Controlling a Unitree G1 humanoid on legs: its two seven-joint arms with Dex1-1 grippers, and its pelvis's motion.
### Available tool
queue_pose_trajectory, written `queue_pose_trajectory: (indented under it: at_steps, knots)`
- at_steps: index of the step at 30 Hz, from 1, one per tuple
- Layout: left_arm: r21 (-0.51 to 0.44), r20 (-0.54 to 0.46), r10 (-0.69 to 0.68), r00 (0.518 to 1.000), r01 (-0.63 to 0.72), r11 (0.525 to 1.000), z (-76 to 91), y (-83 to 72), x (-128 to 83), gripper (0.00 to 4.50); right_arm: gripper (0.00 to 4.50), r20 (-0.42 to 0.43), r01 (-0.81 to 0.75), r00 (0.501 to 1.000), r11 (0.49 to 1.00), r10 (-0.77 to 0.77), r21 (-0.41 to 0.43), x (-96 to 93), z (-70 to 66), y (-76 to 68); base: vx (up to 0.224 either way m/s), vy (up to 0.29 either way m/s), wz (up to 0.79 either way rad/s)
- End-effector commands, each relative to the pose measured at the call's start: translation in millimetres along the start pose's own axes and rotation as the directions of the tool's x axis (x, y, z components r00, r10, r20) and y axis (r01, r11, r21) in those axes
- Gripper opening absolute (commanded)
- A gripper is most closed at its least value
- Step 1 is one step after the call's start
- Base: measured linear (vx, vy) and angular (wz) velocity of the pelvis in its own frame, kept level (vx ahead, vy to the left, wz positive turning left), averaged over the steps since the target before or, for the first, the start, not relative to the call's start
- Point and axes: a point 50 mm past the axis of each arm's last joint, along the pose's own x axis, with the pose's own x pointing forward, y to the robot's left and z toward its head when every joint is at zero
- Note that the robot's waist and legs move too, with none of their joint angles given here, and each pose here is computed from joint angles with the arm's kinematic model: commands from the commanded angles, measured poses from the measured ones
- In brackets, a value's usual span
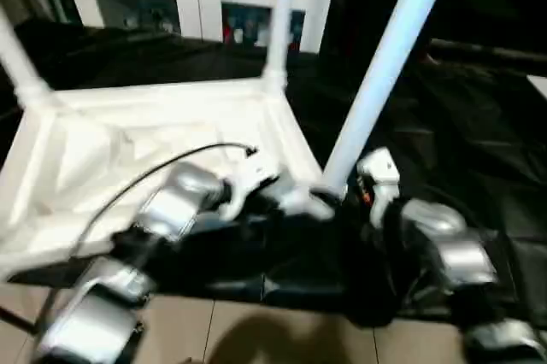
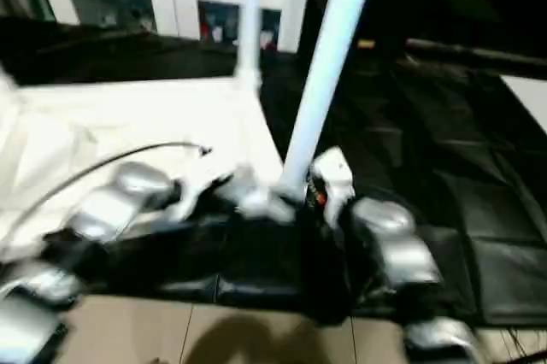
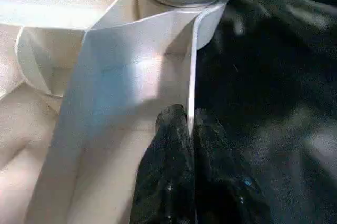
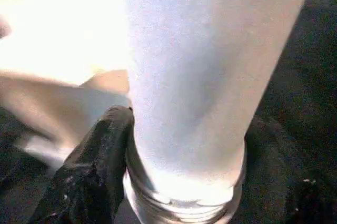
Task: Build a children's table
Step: Rotate leg to tighten
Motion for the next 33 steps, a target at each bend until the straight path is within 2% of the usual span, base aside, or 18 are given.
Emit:
queue_pose_trajectory:
  at_steps: [1, 5, 7, 10, 11, 12, 14, 15, 16, 18, 19, 20, 22, 24, 28, 33]
  knots:
    - [-0.099, 0.036, 0.107, 0.994, -0.103, 0.990, -2.9, 9.4, 1, 0.00, 2.67, -0.140, 0.190, 0.974, 0.978, -0.177, 0.081, -3.1, -32.3, -9.6, 0.000, 0.000, 0.00]
    - [-0.117, 0.033, 0.178, 0.983, -0.173, 0.978, 4.2, 9.4, 14, 0.00, 2.67, -0.158, 0.269, 0.955, 0.956, -0.250, 0.114, 17.8, -33.1, 9.2, 0.000, 0.000, 0.00]
    - [-0.110, 0.031, 0.189, 0.982, -0.184, 0.977, 5.8, 8.4, 17, 0.00, 2.67, -0.147, 0.243, 0.963, 0.962, -0.224, 0.127, 26.7, -29.3, 19.6, 0.000, 0.000, 0.00]
    - [-0.093, 0.026, 0.178, 0.984, -0.175, 0.980, 5.8, 7.6, 19, 0.00, 2.67, -0.112, 0.201, 0.976, 0.967, -0.185, 0.157, 32.1, -23.4, 26.6, 0.000, 0.000, 0.00]
    - [-0.089, 0.024, 0.172, 0.985, -0.169, 0.982, 5.3, 7.2, 19, 0.00, 3.02, -0.096, 0.180, 0.981, 0.969, -0.166, 0.167, 32.6, -21.3, 28.1, 0.000, 0.000, 0.00]
    - [-0.080, 0.026, 0.155, 0.988, -0.153, 0.985, 3.8, 6.8, 17, 0.00, 3.23, -0.068, 0.145, 0.988, 0.981, -0.137, 0.125, 32.9, -16.5, 29.1, 0.000, 0.000, 0.00]
    - [-0.078, 0.029, 0.145, 0.989, -0.142, 0.987, 2.2, 7.6, 16, 0.00, 3.41, -0.050, 0.125, 0.991, 0.989, -0.121, 0.080, 33.1, -13.1, 28.6, 0.000, 0.000, 0.00]
    - [-0.077, 0.031, 0.132, 0.991, -0.129, 0.989, 1.2, 7.7, 16, 0.00, 3.41, -0.039, 0.123, 0.992, 0.990, -0.120, 0.074, 32.4, -10.9, 25.6, 0.000, 0.000, 0.00]
    - [-0.061, 0.039, 0.112, 0.993, -0.110, 0.992, 0.9, 7.4, 15, 0.00, 3.71, -0.023, 0.102, 0.995, 0.993, -0.101, 0.066, 31.2, -8.0, 22.4, 0.000, 0.000, 0.00]
    - [-0.044, 0.053, 0.081, 0.995, -0.079, 0.996, 0.8, 6.5, 13, 0.00, 3.81, -0.004, 0.067, 0.998, 0.996, -0.067, 0.060, 29.5, -4.4, 18.7, 0.000, 0.000, 0.00]
    - [-0.034, 0.052, 0.059, 0.997, -0.058, 0.998, -0.3, 6.1, 11, 0.00, 3.85, 0.001, 0.034, 0.999, 0.999, -0.034, 0.035, 26.1, -2.3, 14.2, 0.000, 0.000, 0.00]
    - [0.002, 0.069, -0.012, 0.998, 0.012, 1.000, -1.3, 2.8, 7, 0.00, 3.85, -0.019, -0.022, 1.000, 0.999, 0.021, -0.039, 18.1, -0.6, 5.0, 0.000, 0.000, 0.00]
    - [0.003, 0.060, -0.083, 0.995, 0.083, 0.997, -4.4, -1.0, 2, 0.00, 3.85, -0.053, -0.119, 0.992, 0.985, 0.113, -0.124, 6.4, -0.4, -3.4, 0.000, 0.000, 0.00]
    - [0.020, 0.062, -0.115, 0.991, 0.114, 0.993, -4.8, -2.8, 0, 0.00, 3.85, -0.065, -0.169, 0.985, 0.976, 0.161, -0.140, 1.9, -0.4, -4.6, 0.000, 0.000, 0.00]
    - [0.078, 0.054, -0.211, 0.976, 0.207, 0.975, -9.2, -4.9, -11, 0.00, 3.85, -0.123, -0.408, 0.912, 0.896, 0.391, -0.178, -25.6, 1.3, -7.4, 0.000, 0.000, 0.00]
    - [0.116, 0.055, -0.270, 0.961, 0.262, 0.958, -12.0, -5.4, -20, 0.00, 3.85, -0.157, -0.495, 0.868, 0.847, 0.471, -0.194, -36.3, -0.1, -7.5, 0.000, 0.000, 0.00]
